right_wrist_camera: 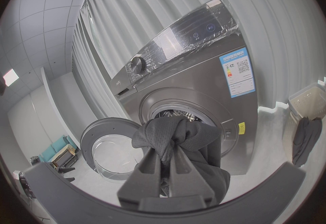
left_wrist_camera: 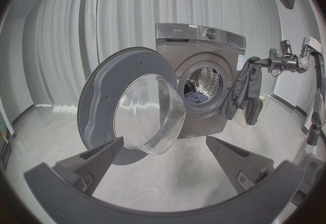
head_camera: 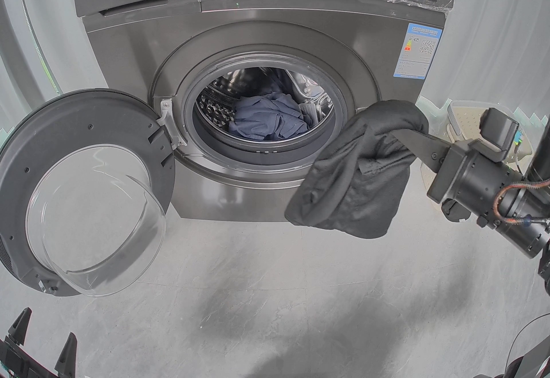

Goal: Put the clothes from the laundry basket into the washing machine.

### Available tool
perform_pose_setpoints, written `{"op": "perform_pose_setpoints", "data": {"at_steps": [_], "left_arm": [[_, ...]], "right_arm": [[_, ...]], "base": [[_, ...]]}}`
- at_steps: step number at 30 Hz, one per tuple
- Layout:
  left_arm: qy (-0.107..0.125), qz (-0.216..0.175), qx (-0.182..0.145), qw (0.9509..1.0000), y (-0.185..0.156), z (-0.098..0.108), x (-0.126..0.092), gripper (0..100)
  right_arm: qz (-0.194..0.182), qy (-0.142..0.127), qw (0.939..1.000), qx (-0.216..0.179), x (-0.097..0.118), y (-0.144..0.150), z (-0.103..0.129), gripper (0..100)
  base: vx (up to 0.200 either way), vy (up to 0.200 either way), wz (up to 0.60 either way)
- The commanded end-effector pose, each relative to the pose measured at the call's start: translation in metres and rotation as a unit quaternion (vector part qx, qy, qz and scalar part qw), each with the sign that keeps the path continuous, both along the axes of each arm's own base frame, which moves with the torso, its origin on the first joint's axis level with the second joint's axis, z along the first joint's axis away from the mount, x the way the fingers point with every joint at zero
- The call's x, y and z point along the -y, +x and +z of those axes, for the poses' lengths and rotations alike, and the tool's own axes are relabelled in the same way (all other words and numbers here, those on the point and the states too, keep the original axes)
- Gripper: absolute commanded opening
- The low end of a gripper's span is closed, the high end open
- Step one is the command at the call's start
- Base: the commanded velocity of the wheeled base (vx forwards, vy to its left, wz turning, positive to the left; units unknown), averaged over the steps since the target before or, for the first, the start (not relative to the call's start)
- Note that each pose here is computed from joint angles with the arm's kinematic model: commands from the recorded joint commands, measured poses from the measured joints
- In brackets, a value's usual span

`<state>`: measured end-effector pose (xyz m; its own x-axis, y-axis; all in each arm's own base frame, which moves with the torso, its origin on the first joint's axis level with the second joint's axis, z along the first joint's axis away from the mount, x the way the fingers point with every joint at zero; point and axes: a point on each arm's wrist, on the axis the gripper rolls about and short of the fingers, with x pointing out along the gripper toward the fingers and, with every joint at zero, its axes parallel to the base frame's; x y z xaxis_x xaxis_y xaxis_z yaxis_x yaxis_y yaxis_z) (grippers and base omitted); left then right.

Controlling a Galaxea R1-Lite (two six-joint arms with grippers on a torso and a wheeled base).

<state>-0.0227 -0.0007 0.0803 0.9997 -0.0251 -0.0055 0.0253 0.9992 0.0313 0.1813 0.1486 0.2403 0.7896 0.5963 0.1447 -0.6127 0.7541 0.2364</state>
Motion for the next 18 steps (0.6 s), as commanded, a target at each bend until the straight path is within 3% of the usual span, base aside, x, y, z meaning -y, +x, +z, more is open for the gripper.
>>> {"op": "perform_pose_setpoints", "data": {"at_steps": [1, 3, 4, 5, 6, 7, 9, 11, 12, 14, 15, 18], "left_arm": [[0.003, -0.004, 0.002, 1.0000, 0.000, -0.005, 0.000, 100], [-0.003, -0.004, 0.010, 0.9999, -0.001, -0.002, 0.000, 100], [-0.023, -0.007, 0.062, 0.9978, -0.005, 0.020, 0.000, 100], [-0.047, -0.015, 0.130, 0.9903, -0.014, 0.055, 0.001, 100], [-0.063, -0.028, 0.166, 0.9838, -0.020, 0.084, 0.001, 100], [-0.069, -0.033, 0.174, 0.9817, -0.020, 0.101, 0.001, 100], [-0.064, -0.051, 0.141, 0.9867, -0.012, 0.110, 0.001, 100], [-0.058, -0.089, 0.081, 0.9911, 0.002, 0.102, 0.002, 100], [-0.053, -0.115, 0.044, 0.9910, 0.012, 0.097, 0.003, 100], [-0.041, -0.153, -0.005, 0.9874, 0.029, 0.091, 0.006, 100], [-0.040, -0.157, -0.008, 0.9867, 0.032, 0.091, 0.006, 100], [-0.028, -0.205, -0.053, 0.9769, 0.063, 0.093, 0.010, 100]], "right_arm": [[0.007, -0.008, 0.9998, -0.014, -0.020, 0.018, -0.011, 0], [0.007, -0.003, 0.9999, -0.009, -0.026, 0.024, -0.011, 0], [0.008, -0.002, 0.9999, -0.009, -0.031, 0.028, -0.012, 0], [0.004, 0.000, 1.0000, -0.008, -0.035, 0.031, -0.011, 0], [-0.002, 0.003, 1.0000, -0.006, -0.039, 0.033, -0.011, 0], [-0.008, 0.006, 0.9999, -0.005, -0.043, 0.036, -0.010, 0], [-0.020, 0.012, 0.9997, -0.002, -0.052, 0.044, -0.010, 0], [-0.021, 0.014, 0.9997, 0.000, -0.056, 0.049, -0.012, 0], [-0.023, 0.014, 0.9996, 0.000, -0.057, 0.051, -0.013, 0], [-0.026, 0.016, 0.9995, -0.003, -0.060, 0.056, -0.016, 0], [-0.026, 0.017, 0.9995, -0.003, -0.060, 0.057, -0.016, 0], [-0.044, 0.040, 0.9982, 0.002, -0.066, 0.069, -0.018, 0]], "base": [[0.000, 0.000, 0.00], [0.000, 0.000, 0.00], [0.000, 0.000, 0.00], [0.000, 0.000, 0.00], [0.000, 0.000, 0.00], [0.000, 0.000, 0.00], [0.000, 0.000, 0.00], [0.000, 0.000, 0.00], [0.000, 0.000, 0.00], [0.000, 0.000, 0.00], [0.000, 0.000, 0.00], [0.000, 0.000, 0.00]]}}
